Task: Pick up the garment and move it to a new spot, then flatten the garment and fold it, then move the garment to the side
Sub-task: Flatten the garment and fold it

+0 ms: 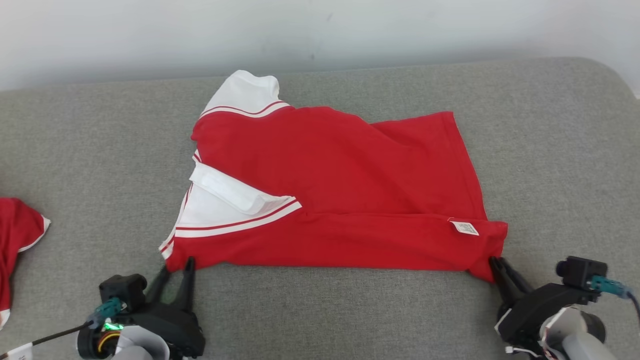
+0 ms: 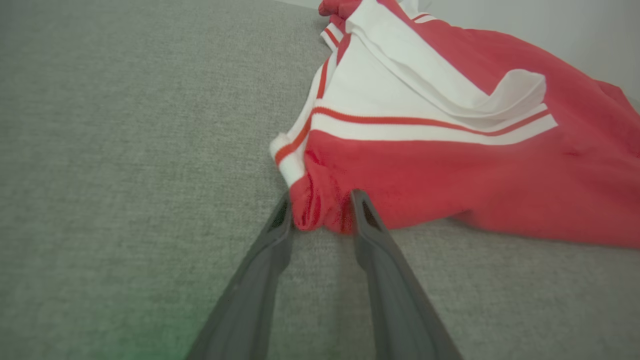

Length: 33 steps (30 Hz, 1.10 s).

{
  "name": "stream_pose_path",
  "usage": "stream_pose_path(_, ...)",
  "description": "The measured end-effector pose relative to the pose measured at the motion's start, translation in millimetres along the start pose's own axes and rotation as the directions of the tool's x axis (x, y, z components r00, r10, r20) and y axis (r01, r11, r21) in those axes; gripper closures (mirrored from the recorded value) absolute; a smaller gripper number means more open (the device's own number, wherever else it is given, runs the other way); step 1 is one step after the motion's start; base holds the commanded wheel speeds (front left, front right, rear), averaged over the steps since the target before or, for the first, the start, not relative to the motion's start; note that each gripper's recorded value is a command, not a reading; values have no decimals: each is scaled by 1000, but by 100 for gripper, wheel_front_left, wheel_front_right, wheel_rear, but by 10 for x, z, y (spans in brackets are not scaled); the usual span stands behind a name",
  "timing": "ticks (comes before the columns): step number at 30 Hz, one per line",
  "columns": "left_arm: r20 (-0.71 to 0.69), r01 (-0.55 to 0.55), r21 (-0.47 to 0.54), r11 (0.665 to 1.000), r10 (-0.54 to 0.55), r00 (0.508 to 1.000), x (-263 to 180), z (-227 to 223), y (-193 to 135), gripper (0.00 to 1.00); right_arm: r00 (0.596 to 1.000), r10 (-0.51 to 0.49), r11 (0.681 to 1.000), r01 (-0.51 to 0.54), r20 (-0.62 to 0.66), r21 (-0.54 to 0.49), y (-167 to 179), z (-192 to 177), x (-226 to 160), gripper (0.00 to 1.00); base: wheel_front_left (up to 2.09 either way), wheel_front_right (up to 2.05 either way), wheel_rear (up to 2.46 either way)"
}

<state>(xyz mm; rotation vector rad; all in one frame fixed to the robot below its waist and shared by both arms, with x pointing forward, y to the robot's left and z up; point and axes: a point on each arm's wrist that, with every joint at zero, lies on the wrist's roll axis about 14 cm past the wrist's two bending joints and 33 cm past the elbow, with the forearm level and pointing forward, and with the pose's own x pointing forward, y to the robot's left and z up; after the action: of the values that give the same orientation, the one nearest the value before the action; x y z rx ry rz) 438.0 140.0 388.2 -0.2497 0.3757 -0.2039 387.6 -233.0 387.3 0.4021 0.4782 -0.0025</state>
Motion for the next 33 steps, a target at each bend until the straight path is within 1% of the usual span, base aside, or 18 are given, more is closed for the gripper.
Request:
stream_pose_path(4, -7, 6, -8, 1000, -6, 1000, -36, -38, -44, 100, 1000, 19, 1000, -19, 12, 2, 74, 8, 10, 100, 0, 0, 0)
stream_pose_path(8, 16, 6, -11, 1000, -6, 1000, -117, 30, -31, 100, 998, 25, 1000, -25, 51, -10, 45, 113, -73, 100, 0, 0, 0)
stream_pose_path(11, 31, 6, -31, 1000, -5, 999, -255, 19, -22, 100, 996, 33, 999, -32, 83, -21, 13, 194, -190, 100, 0, 0, 0)
stream_pose_path(14, 58, 15, -56, 998, -12, 998, -405, 19, -65, 100, 995, 36, 999, -34, 94, -20, -35, 200, -337, 100, 0, 0, 0)
stream_pose_path(17, 59, 12, -80, 997, -7, 998, -590, -83, -101, 100, 995, 35, 999, -33, 97, -18, -91, 185, -482, 100, 0, 0, 0)
stream_pose_path(25, 41, -38, -147, 988, 45, 998, -999, -345, -123, 100, 998, 51, 999, -51, 23, -15, -94, -34, -743, 100, 0, 0, 0)
stream_pose_path(29, 26, -52, -157, 986, 57, 998, -1102, -416, -125, 100, 999, 42, 999, -42, -18, -15, -122, -142, -807, 100, 0, 0, 0)
stream_pose_path(33, 27, -58, -159, 986, 63, 998, -1140, -412, -121, 100, 999, 42, 999, -42, -31, -5, -105, -193, -837, 100, 0, 0, 0)
